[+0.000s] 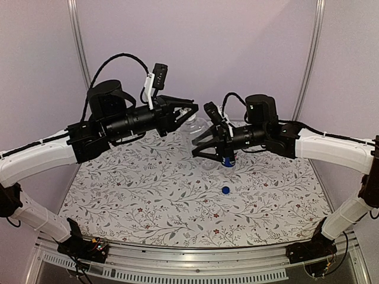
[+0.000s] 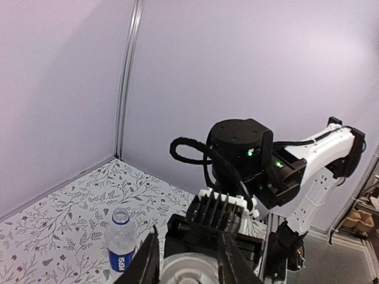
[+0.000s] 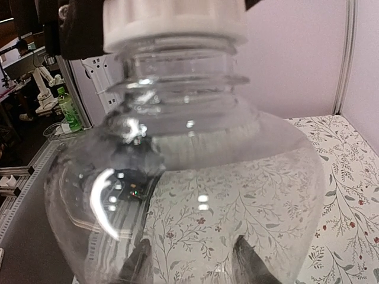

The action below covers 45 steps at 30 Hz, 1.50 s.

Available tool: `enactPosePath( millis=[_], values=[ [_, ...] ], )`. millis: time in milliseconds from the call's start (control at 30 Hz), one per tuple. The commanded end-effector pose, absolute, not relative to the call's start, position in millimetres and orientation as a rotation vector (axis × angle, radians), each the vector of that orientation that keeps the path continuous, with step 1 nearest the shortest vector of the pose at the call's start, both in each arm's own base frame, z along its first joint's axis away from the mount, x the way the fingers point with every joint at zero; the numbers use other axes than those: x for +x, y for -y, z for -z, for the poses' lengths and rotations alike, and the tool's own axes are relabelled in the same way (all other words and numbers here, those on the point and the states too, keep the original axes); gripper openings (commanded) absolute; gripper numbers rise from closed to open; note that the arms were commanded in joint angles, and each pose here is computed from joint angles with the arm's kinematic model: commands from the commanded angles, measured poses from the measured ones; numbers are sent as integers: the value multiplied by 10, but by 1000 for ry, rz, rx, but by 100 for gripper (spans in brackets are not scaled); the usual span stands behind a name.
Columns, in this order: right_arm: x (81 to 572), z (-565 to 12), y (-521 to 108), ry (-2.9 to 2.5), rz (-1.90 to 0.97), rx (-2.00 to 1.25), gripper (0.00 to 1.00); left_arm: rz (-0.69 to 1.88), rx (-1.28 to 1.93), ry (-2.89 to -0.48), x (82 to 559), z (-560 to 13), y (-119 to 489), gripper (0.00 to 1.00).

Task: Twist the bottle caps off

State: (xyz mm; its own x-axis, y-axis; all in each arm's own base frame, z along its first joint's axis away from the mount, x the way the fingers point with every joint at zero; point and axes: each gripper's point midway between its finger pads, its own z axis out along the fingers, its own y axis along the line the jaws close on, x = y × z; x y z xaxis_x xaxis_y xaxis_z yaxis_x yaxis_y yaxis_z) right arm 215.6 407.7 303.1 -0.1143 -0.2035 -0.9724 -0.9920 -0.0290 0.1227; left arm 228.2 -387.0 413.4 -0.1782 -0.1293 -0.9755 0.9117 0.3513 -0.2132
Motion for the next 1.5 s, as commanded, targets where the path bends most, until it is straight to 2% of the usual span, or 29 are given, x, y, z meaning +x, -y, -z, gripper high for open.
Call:
enactPosePath(
  millis=[0,167,300,567,867,1033,1200,1467],
  values=[
    [2413,-2995,-4077,-1539,-1113,-1220,36,1113,683,-1510,2270,-4067,3941,9],
    [2463,-2961,-4070,-1567,-1095,-1195,35,1097,632,-1539,2320,-4047,3927,10],
    [2363,-2992,-4069,-1530,-1135,-1238,35,1105,644,-1532,2304,-4056,3939,17],
    [2266,-3043,-4065,-1479,-1178,-1277,35,1141,682,-1509,2223,-4062,3964,47],
    [2231,-3026,-4054,-1473,-1193,-1293,35,1125,711,-1466,2166,-4149,3897,72],
    [2036,-3066,-4043,-1404,-1278,-1376,35,1116,797,-1396,2054,-4245,3827,86],
    [1773,-3102,-3994,-1320,-1402,-1487,36,1186,929,-1297,1875,-4364,3752,90],
    [1527,-3170,-3934,-1220,-1548,-1587,36,1330,1168,-1147,1592,-4370,3723,86]
  ],
)
